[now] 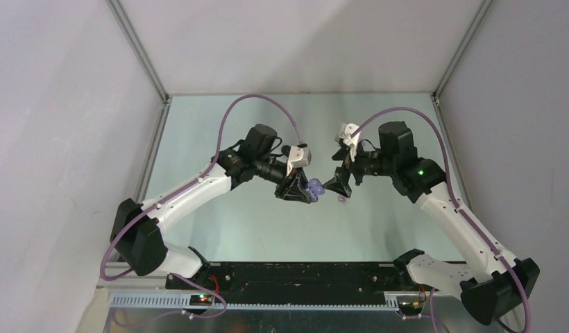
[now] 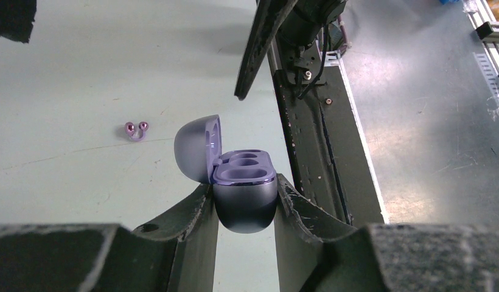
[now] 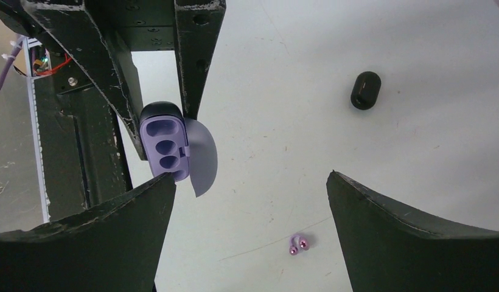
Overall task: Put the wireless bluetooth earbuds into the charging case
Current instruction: Open the charging case, then pick up the earbud from the center of the board.
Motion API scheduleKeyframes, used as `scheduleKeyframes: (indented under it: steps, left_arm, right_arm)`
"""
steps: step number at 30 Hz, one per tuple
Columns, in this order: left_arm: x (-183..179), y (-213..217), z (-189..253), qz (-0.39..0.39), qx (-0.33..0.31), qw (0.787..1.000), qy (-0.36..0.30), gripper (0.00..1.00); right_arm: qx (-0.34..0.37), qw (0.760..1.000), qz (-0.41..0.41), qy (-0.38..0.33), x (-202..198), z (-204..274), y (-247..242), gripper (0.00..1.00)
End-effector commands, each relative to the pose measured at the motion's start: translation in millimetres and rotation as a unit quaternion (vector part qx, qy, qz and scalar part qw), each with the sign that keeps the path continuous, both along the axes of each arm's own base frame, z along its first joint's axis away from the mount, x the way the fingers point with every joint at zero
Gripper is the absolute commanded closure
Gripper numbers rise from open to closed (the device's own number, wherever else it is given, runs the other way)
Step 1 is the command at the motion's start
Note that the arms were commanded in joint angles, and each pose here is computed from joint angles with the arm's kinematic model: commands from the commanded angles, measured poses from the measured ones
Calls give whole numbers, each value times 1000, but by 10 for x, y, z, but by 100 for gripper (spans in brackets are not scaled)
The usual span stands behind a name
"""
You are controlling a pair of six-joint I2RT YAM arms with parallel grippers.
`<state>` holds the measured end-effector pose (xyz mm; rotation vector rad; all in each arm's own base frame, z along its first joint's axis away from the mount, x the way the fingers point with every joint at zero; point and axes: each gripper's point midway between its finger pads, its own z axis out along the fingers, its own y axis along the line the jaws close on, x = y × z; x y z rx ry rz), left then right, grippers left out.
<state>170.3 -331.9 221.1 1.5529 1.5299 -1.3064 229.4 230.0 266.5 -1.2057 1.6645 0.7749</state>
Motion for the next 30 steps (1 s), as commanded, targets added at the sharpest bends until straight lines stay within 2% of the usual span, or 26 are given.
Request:
scheduleKeyframes:
  steps: [1,10,20,26,28,30]
  left_arm:
    - [-22,-34,221,-11,-25,999,-17,100]
    - [-30,-48,207,-12,-24,1000,-15,100]
    - [-57,-68,187,-16,-23,999,-15,100]
    - [-71,-78,180,-18,-22,999,-15,100]
    - [-73,-78,183,-18,-22,999,-16,100]
    - [-74,-80,181,-18,-22,999,-16,100]
  right_arm:
    - [27,999,4,-20,-7,176,-19,1]
    - [59,996,-66,-10,252,312,-196,1]
    - [95,982,-160,29,651,331,-425,1]
    - [121,962,-235,68,978,257,-669,1]
    - [132,949,-273,90,1136,194,-783,1]
    - [144,924,-335,113,1339,93,-981,1]
